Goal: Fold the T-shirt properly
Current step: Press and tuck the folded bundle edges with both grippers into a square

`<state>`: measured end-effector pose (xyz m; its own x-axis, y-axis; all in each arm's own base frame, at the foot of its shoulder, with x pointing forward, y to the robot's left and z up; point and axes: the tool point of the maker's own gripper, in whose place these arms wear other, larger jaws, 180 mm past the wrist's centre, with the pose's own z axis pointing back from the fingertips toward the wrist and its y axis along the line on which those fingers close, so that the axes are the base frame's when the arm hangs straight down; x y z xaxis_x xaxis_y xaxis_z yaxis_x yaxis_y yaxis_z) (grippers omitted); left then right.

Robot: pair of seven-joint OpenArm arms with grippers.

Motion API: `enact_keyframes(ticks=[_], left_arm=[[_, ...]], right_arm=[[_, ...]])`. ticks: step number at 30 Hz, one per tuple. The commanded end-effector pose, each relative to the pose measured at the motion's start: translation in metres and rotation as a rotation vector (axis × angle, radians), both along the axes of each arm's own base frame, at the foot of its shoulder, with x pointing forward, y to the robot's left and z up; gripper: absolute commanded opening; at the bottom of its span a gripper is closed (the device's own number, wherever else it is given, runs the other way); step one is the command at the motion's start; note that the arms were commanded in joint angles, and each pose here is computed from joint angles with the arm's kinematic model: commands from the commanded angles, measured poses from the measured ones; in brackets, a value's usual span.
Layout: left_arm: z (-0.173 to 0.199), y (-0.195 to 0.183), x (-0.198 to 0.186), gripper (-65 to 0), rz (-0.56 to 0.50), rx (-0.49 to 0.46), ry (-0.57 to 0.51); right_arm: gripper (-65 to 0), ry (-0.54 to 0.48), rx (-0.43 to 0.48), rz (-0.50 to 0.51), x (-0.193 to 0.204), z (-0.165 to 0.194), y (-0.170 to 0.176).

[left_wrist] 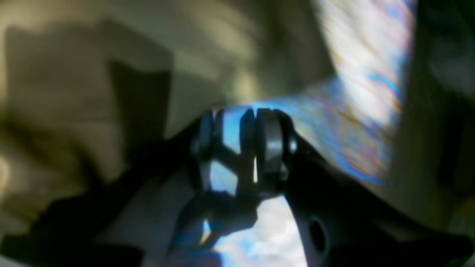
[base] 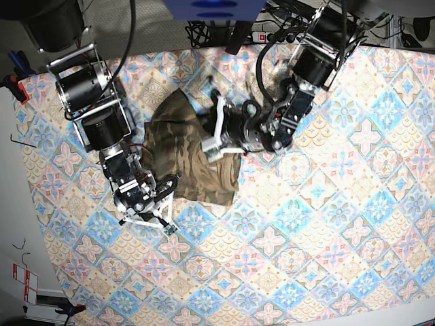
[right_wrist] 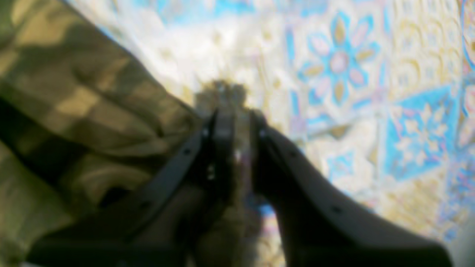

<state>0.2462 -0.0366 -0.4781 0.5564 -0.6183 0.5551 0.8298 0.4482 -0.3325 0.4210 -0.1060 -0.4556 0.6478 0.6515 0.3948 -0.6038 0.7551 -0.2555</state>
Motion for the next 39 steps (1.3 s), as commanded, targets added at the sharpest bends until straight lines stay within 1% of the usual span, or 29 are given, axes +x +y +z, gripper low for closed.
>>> enact_keyframes(ticks=[1, 2, 4, 6, 9, 12, 13, 15, 18, 20, 25, 27, 31, 33, 36, 37, 39], left_arm=[[0.002, 0.011, 0.015, -46.5, 0.016, 0.044, -0.03], [0.005, 0.012, 0.022, -46.5, 0.023, 0.044, -0.041], [0.012, 0.015, 0.035, -46.5, 0.044, 0.039, -0.061], [0.017, 0.022, 0.047, -46.5, 0.08, 0.032, -0.074], [0.027, 0.029, 0.066, -46.5, 0.138, 0.004, -0.106], [0.027, 0.032, 0.074, -46.5, 0.168, -0.016, -0.106], [0.026, 0.033, 0.079, -46.5, 0.176, -0.017, -0.103], [0.023, 0.023, 0.082, -46.5, 0.186, -0.037, -0.08], [0.017, 0.016, 0.086, -46.5, 0.207, -0.063, -0.052], [0.019, 0.006, 0.092, -46.5, 0.218, -0.091, -0.045], [0.024, -0.01, 0.101, -46.5, 0.221, -0.116, -0.032], [0.031, -0.018, 0.107, -46.5, 0.214, -0.13, -0.044], [0.037, -0.018, 0.114, -46.5, 0.211, -0.129, -0.059], [0.037, -0.014, 0.115, -46.5, 0.215, -0.124, -0.061], [0.036, -0.011, 0.116, -46.5, 0.219, -0.12, -0.062], [0.034, -0.004, 0.116, -46.5, 0.224, -0.107, -0.063], [0.032, 0.002, 0.117, -46.5, 0.225, -0.097, -0.066]], right_arm=[[-57.3, -0.044, -0.026, 0.009, 0.016, 0.017, -0.002], [-57.3, -0.033, -0.06, 0.012, 0.012, 0.013, -0.007], [-58.2, 0.014, -0.118, 0.024, -0.009, -0.006, -0.015], [-58.5, 0.021, -0.155, 0.044, -0.02, -0.01, -0.016], [-58.4, 0.033, -0.195, 0.054, -0.031, -0.005, -0.012], [-58.4, 0.06, -0.201, 0.078, -0.052, -0.008, -0.004], [-58.4, 0.071, -0.198, 0.109, -0.059, -0.008, 0.001], [-58.4, 0.113, -0.208, 0.179, -0.075, -0.009, 0.008], [-58.4, 0.136, -0.215, 0.232, -0.091, -0.006, 0.015], [-58.4, 0.153, -0.215, 0.242, -0.105, -0.01, 0.019], [-58.3, 0.191, -0.183, 0.259, -0.131, -0.022, 0.033], [-58.5, 0.205, -0.174, 0.263, -0.139, -0.027, 0.036], [-58.6, 0.206, -0.165, 0.255, -0.14, -0.027, 0.035], [-58.7, 0.174, -0.154, 0.234, -0.132, -0.019, 0.033], [-58.7, 0.093, -0.121, 0.15, -0.11, 0.007, 0.02], [-58.7, 0.068, -0.111, 0.126, -0.104, 0.015, 0.015], [-58.6, 0.032, -0.109, 0.079, -0.093, 0.029, 0.003]])
